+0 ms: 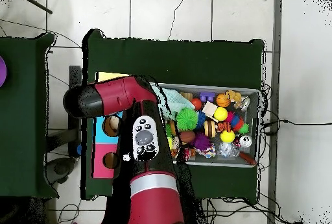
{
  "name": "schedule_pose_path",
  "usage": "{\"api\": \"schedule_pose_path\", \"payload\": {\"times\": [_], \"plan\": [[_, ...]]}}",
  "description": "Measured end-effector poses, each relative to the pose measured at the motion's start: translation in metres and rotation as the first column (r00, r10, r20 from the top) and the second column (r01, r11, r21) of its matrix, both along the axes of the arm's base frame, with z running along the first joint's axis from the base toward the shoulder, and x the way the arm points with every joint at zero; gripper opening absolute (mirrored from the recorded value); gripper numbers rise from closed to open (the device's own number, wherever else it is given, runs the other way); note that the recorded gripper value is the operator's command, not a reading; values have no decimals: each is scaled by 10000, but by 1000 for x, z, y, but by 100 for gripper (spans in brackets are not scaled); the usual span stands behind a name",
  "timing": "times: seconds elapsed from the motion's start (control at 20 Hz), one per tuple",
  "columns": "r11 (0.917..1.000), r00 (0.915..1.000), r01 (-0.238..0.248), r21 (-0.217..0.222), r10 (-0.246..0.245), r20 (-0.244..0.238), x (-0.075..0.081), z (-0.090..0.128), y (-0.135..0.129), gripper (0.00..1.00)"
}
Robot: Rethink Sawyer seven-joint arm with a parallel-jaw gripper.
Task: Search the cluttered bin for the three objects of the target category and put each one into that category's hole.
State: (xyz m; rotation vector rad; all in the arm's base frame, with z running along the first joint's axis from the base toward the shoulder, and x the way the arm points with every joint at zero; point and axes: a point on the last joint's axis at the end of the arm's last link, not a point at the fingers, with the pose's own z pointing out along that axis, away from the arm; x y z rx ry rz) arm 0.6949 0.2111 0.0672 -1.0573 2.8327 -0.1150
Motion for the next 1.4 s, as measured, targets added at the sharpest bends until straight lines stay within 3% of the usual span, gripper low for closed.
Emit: {"api": "schedule_pose_path", "payload": {"times": [0.45,0.5,1.4], "plan": [[10000,10000,46,37,-46,-5,1,0,-2,0],[9999,9999,112,108,-112,-9,3,0,-4,100],[9994,9998,189,275,-187,-60,4,1,-3,100]]}}
